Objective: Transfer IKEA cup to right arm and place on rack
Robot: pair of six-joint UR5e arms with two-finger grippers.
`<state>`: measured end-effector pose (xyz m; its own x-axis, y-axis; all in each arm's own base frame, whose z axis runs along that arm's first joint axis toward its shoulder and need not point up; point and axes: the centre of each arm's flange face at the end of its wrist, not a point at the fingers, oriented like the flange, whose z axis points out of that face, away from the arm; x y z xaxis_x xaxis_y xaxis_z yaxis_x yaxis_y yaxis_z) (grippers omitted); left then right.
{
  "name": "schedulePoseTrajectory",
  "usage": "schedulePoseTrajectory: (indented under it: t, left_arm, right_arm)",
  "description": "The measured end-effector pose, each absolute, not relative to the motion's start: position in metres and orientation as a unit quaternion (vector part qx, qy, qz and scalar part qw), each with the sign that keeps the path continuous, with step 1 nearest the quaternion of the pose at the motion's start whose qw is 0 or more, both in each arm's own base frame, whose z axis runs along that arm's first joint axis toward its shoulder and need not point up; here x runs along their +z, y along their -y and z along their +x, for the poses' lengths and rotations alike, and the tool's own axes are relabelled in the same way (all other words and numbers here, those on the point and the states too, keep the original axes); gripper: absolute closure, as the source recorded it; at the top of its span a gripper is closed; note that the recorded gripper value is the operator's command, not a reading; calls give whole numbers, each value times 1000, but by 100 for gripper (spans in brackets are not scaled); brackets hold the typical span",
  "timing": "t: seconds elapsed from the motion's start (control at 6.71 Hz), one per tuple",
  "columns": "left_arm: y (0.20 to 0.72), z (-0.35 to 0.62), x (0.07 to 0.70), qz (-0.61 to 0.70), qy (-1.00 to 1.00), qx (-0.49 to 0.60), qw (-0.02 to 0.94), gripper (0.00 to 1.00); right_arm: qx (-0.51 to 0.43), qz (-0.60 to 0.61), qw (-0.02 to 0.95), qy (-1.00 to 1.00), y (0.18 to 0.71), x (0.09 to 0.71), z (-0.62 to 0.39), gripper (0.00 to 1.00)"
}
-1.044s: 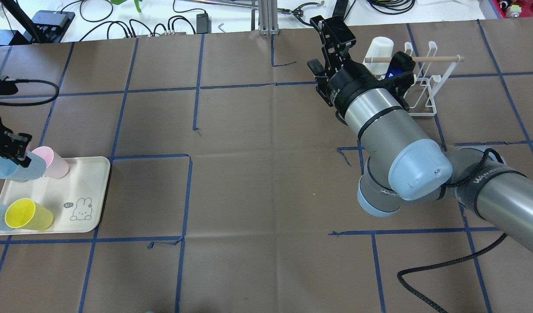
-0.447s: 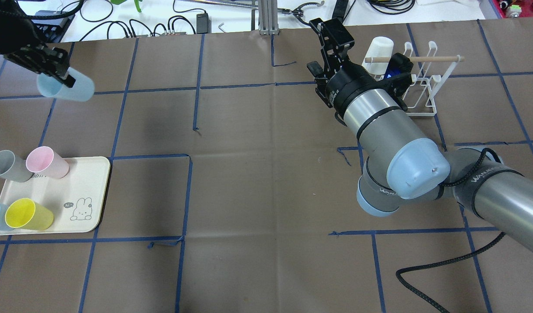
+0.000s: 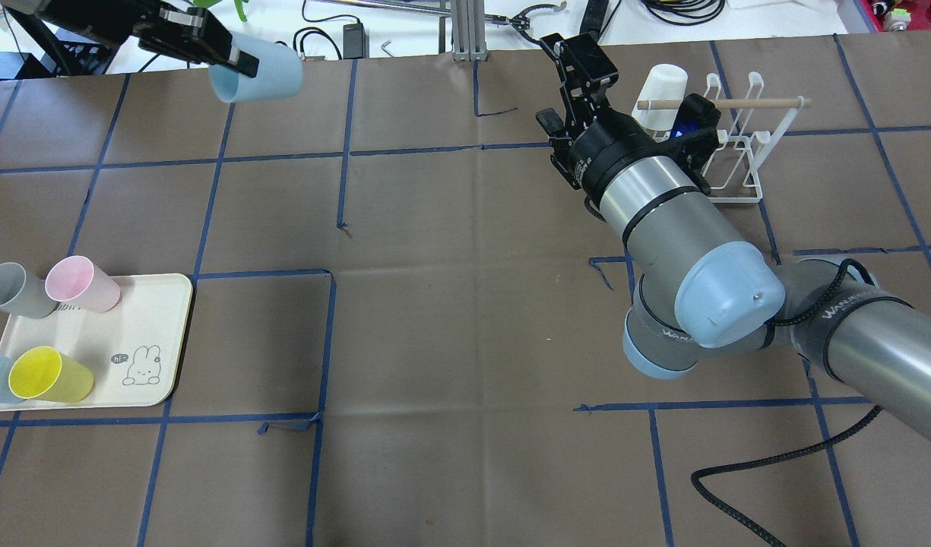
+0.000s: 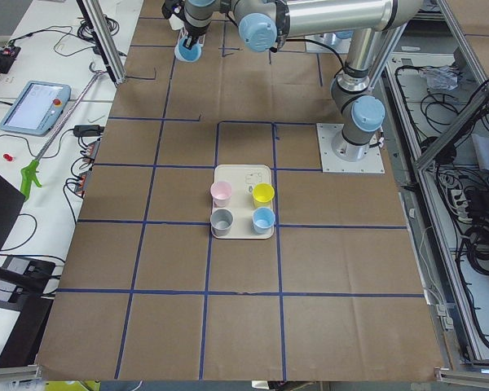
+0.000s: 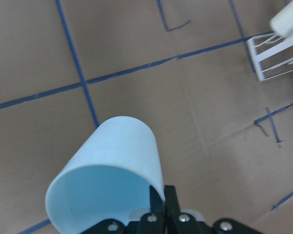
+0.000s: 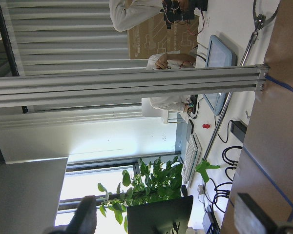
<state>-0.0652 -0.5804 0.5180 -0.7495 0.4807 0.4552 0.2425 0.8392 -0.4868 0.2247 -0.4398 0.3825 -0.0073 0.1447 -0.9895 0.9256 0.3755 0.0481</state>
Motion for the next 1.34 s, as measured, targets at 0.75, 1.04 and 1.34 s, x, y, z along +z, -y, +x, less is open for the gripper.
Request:
schedulePoseTrajectory:
  t: [0.75,1.04,1.34]
  left_arm:
    - [532,-133,438,-300,797,388,352,98]
    - [496,-171,416,-316,781,403,357,97]
    - [489,-180,412,-312,776,415,359,96]
  right_arm:
    - [-351,434,555,-617,440,381,225,0]
    - [-349,439,550,-619,441,381,225,0]
    - [-306,462,521,-650,444,366,237,0]
